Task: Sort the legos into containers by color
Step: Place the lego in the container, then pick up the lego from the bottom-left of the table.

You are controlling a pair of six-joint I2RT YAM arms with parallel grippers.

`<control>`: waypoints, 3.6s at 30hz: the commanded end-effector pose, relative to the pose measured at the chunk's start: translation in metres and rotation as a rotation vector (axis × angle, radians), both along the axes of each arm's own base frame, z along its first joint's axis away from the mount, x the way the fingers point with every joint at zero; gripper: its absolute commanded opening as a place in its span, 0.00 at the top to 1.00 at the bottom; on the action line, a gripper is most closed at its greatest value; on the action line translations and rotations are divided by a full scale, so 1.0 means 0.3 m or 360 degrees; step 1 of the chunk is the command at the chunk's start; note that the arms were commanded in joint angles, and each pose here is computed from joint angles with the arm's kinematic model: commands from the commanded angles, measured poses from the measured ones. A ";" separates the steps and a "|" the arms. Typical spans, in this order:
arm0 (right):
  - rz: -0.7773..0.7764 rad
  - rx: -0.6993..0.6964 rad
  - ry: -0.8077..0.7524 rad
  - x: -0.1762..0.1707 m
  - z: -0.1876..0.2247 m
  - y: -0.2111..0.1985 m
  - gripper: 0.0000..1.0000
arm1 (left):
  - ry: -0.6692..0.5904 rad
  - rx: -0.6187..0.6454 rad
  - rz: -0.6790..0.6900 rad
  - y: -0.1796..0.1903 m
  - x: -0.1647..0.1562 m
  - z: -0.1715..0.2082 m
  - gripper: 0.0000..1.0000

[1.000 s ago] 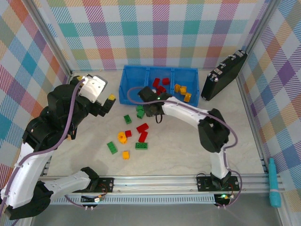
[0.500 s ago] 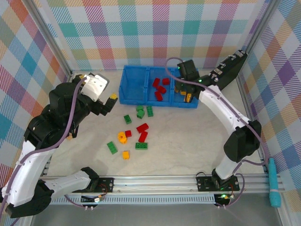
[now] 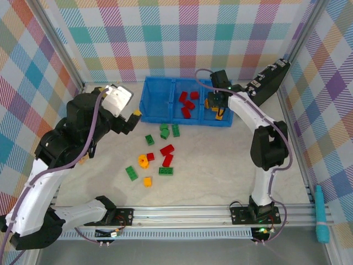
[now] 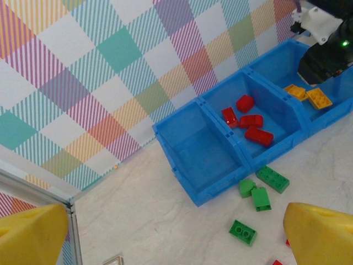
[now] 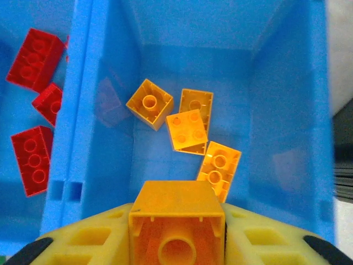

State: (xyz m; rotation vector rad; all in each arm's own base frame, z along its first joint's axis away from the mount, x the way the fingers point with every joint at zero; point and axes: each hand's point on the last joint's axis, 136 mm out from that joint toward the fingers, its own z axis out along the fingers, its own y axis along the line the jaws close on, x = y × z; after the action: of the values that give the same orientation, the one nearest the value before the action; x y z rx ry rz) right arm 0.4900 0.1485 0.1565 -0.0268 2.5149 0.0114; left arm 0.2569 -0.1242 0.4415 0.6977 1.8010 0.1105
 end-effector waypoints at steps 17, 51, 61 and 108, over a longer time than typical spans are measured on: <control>0.0321 0.0195 -0.0139 -0.065 0.228 0.071 0.03 | 0.0327 -0.0286 0.0343 0.022 0.101 -0.159 0.00; 0.1298 0.0452 -0.1382 -0.558 1.322 0.177 0.01 | 0.1337 -0.0825 0.1687 0.222 -0.133 -1.304 0.13; 0.1371 0.0426 -0.1454 -0.735 1.244 0.130 0.01 | 0.1401 -0.0737 0.1759 0.211 -0.167 -1.384 0.19; 0.0871 0.0337 -0.0987 -0.276 0.829 0.095 0.01 | 0.0914 -0.0750 0.1524 0.160 0.046 -0.945 0.88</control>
State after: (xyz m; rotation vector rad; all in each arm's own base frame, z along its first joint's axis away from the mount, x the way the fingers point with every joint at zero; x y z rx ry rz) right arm 0.3983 0.1774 0.3944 -0.5621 1.8400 0.4250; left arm 0.2422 -0.0762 0.1064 -0.6514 2.5898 0.1147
